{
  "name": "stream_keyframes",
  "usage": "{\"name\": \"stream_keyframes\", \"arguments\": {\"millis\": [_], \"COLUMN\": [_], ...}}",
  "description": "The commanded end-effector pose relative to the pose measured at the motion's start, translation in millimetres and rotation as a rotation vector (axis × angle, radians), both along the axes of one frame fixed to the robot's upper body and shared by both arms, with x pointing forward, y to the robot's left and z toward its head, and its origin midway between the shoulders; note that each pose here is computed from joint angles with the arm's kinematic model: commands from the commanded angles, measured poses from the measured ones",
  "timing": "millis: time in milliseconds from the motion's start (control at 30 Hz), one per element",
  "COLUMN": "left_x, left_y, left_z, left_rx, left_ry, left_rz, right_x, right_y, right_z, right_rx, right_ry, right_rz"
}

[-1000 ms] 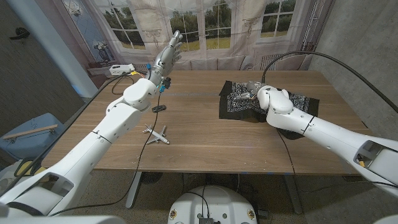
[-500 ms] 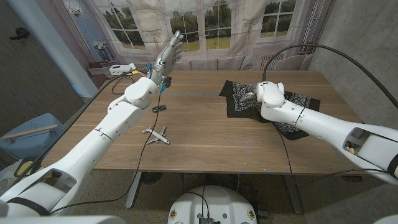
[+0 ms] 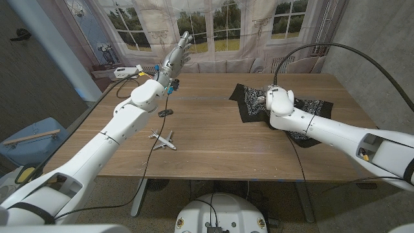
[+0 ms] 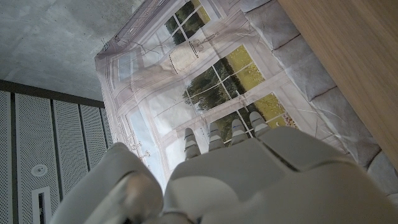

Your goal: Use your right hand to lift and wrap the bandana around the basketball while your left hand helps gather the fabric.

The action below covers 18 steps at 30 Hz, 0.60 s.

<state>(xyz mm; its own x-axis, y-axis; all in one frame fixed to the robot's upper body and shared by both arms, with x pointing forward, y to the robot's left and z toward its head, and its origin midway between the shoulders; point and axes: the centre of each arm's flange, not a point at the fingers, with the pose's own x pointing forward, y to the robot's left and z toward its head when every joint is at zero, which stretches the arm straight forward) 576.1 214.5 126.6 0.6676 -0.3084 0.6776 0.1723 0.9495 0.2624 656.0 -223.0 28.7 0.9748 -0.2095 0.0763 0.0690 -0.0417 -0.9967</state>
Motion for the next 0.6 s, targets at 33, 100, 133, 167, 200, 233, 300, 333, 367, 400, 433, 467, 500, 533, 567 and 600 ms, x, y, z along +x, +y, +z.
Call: {"name": "stream_keyframes", "arguments": {"millis": [33, 100, 133, 167, 200, 233, 300, 333, 367, 400, 433, 467, 500, 533, 567, 600], "left_x": [0.0, 0.3, 0.4, 0.5, 0.6, 0.7, 0.8, 0.6, 0.3, -0.2, -0.6, -0.9, -1.5, -2.0, -2.2, -2.4], "left_y": [-1.3, -1.5, -1.5, -1.5, -1.7, -2.0, -2.3, -2.5, -2.7, -2.8, -2.7, -2.6, -2.4, -2.1, -1.7, -1.2], "left_z": [-0.6, -1.1, -1.4, -1.6, -1.7, -1.8, -1.9, -2.0, -2.2, -2.6, -3.2, -3.9, -4.9, -6.0, -7.1, -8.3], "left_rx": [-0.004, -0.002, -0.004, -0.006, -0.004, -0.005, -0.003, -0.001, -0.002, -0.003, -0.003, -0.003, -0.003, -0.004, -0.006, -0.009], "left_ry": [0.003, 0.003, 0.002, 0.002, 0.001, 0.001, 0.000, -0.001, -0.003, -0.005, -0.006, -0.006, -0.006, -0.006, -0.005, -0.004], "left_rz": [-0.004, -0.010, -0.006, -0.006, -0.009, -0.013, -0.014, -0.016, -0.015, -0.014, -0.016, -0.020, -0.017, -0.013, -0.017, -0.019], "right_x": [-14.3, -18.5, -20.6, -22.4, -24.0, -25.5, -28.8, -30.3, -31.5, -32.3, -33.2, -34.0, -34.6, -34.9, -34.9, -34.6], "right_y": [0.3, -1.0, -1.9, -2.8, -3.6, -4.1, -3.6, -2.6, -1.6, -0.3, 1.4, 3.5, 5.5, 7.4, 9.3, 11.2], "right_z": [3.0, 4.2, 5.1, 6.3, 8.0, 9.5, 13.5, 15.5, 18.0, 20.7, 23.1, 25.3, 27.7, 30.2, 32.7, 35.3], "right_rx": [0.018, 0.061, 0.084, 0.113, 0.143, 0.172, 0.205, 0.218, 0.239, 0.257, 0.265, 0.278, 0.291, 0.305, 0.323, 0.341], "right_ry": [-0.243, -0.282, -0.305, -0.321, -0.332, -0.349, -0.384, -0.402, -0.412, -0.420, -0.435, -0.451, -0.460, -0.466, -0.471, -0.475], "right_rz": [0.134, 0.198, 0.228, 0.265, 0.308, 0.349, 0.407, 0.430, 0.457, 0.480, 0.504, 0.522, 0.543, 0.565, 0.585, 0.603]}}
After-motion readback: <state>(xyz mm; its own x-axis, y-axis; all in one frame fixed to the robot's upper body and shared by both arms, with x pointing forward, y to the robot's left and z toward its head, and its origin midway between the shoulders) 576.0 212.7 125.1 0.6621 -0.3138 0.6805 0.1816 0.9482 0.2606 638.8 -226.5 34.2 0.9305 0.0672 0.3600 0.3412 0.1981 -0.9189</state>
